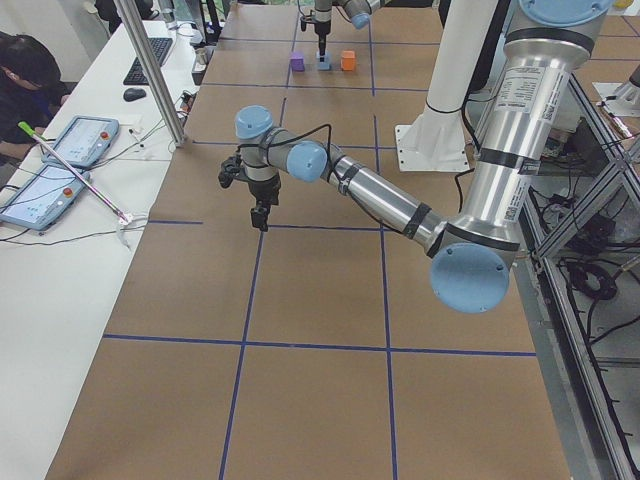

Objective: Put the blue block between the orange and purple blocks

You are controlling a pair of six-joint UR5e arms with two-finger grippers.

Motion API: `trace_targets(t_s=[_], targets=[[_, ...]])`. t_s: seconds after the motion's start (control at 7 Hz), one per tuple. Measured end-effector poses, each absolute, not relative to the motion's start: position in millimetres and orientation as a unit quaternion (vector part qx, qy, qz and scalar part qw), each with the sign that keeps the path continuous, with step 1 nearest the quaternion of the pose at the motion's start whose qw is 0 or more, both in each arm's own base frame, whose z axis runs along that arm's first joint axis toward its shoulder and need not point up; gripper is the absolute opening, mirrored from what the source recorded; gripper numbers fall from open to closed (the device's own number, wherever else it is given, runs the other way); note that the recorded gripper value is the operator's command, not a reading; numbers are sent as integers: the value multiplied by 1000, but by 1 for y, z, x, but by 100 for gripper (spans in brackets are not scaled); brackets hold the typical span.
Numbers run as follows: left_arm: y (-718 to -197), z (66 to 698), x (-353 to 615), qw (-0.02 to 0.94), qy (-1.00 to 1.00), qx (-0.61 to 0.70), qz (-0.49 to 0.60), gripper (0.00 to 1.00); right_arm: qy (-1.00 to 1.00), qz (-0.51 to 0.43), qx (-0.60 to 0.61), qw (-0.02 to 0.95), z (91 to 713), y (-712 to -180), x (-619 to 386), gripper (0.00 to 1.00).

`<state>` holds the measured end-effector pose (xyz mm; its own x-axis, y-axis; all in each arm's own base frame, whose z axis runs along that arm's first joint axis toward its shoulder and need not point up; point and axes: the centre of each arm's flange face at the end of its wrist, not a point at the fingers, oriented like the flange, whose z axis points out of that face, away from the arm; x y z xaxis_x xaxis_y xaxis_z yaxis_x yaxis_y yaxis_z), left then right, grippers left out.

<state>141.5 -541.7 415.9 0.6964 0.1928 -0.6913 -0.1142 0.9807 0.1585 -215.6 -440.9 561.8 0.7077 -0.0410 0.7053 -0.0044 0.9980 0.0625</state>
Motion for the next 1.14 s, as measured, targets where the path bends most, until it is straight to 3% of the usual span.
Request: trace_targets(t_s=[0.29, 0.71, 1.14], targets=[[-541, 416, 141, 920, 381, 52, 84, 100, -387, -25, 44, 921, 556, -453, -164, 100], [-538, 433, 128, 919, 372, 60, 115, 100, -368, -79, 57, 925, 596, -444, -26, 100], [-523, 521, 27, 924, 346, 64, 148, 100, -358, -88, 44, 929, 615, -406, 41, 100]])
